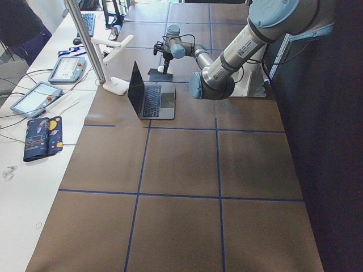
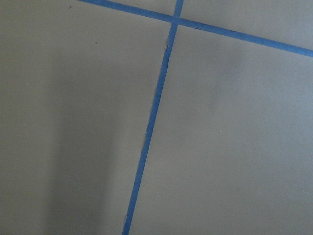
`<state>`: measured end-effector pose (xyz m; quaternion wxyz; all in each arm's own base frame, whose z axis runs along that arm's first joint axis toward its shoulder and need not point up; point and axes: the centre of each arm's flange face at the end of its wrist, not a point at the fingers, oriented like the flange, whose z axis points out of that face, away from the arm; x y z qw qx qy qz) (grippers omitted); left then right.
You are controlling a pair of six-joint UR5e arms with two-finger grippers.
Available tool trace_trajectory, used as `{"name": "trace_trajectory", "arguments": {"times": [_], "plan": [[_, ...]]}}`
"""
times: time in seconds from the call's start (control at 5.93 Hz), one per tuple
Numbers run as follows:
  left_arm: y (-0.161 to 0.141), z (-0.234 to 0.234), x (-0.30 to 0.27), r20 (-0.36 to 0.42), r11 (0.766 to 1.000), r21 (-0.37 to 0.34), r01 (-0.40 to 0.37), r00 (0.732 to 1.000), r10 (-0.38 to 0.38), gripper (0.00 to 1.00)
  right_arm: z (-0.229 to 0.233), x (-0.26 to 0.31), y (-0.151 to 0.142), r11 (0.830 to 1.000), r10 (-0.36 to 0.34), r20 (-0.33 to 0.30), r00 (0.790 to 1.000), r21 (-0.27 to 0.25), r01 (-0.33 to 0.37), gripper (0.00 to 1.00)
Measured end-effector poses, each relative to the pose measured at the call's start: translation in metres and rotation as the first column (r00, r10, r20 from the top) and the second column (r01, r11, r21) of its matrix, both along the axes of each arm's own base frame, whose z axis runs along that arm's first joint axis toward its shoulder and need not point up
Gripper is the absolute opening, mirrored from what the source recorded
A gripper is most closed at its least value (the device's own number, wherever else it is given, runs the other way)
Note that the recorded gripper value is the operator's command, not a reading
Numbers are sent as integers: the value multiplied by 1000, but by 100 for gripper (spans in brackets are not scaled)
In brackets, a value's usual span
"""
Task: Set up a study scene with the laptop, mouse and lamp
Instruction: 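Carry the white mouse with the left gripper onto the mouse pad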
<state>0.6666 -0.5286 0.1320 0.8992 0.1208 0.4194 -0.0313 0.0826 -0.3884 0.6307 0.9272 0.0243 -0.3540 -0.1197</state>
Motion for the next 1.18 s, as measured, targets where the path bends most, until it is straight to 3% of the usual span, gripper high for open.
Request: {"name": "trace_trajectory", "arguments": {"times": [0.34, 0.67, 1.01, 1.18], "plan": [[-10, 10, 1, -26, 999, -36, 40, 999, -41, 100, 3, 9, 6, 998, -44, -61, 997, 37, 46, 100], [-21, 3, -20, -61, 997, -71, 34, 997, -39, 100, 3, 9, 8, 999, -39, -67, 997, 31, 42, 100], [1, 23, -64, -98, 991, -124, -43, 995, 31, 100, 5, 9, 10, 999, -38, -65, 997, 24, 39, 100], [22, 24, -92, -80, 988, -142, -61, 996, 50, 100, 6, 9, 11, 999, -37, -64, 997, 19, 38, 100]]}}
